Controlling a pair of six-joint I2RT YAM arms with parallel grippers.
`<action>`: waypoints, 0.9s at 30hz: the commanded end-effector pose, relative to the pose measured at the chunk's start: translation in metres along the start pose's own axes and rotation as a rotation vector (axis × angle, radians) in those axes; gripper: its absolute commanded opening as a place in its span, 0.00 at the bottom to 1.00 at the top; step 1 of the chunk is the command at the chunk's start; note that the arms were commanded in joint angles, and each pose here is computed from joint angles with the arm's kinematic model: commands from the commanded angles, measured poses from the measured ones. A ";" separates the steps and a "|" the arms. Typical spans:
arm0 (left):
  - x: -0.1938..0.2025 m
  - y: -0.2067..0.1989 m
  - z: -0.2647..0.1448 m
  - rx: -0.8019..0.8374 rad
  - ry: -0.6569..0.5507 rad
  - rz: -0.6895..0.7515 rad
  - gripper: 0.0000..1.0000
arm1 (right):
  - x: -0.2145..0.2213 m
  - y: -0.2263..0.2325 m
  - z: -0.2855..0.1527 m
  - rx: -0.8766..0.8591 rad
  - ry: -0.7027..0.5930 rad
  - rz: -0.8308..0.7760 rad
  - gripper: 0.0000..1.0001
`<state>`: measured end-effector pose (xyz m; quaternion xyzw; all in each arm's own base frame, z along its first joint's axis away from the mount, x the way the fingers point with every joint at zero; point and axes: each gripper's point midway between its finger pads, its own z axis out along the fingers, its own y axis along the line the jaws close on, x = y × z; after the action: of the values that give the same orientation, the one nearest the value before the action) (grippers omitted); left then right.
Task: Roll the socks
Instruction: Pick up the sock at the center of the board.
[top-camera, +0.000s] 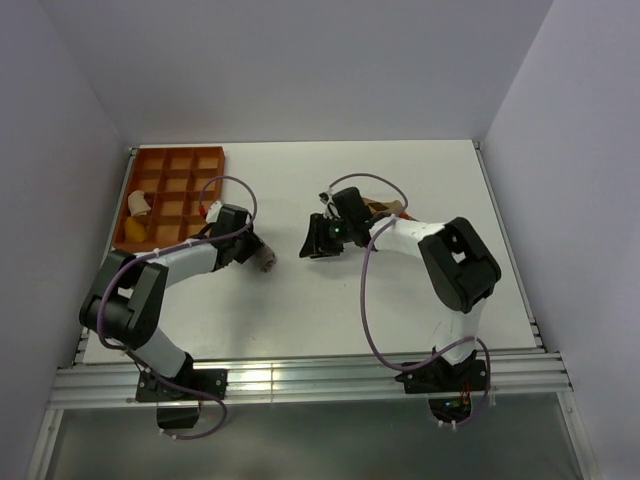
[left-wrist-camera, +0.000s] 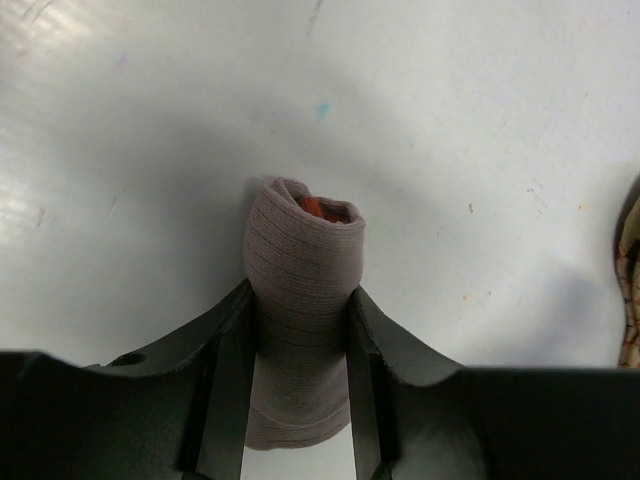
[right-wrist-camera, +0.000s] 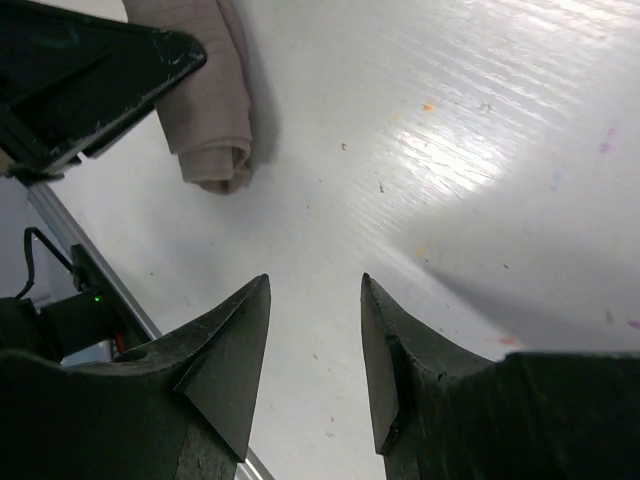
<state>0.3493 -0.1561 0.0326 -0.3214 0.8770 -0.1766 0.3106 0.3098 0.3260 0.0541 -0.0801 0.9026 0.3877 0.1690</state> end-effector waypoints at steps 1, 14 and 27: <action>0.034 0.067 0.005 -0.255 0.133 0.185 0.01 | -0.010 0.000 -0.016 0.033 -0.062 -0.095 0.49; 0.052 0.079 0.020 -0.413 0.229 0.383 0.36 | -0.016 0.014 -0.029 -0.052 -0.121 -0.109 0.47; 0.062 0.082 0.031 -0.466 0.289 0.459 0.46 | -0.020 0.022 -0.047 -0.106 -0.149 -0.124 0.46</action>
<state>0.3761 -0.1787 0.0173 -0.1941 0.9364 -0.0506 0.2881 0.3056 0.3071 0.0751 -0.0999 0.8831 0.4045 0.2158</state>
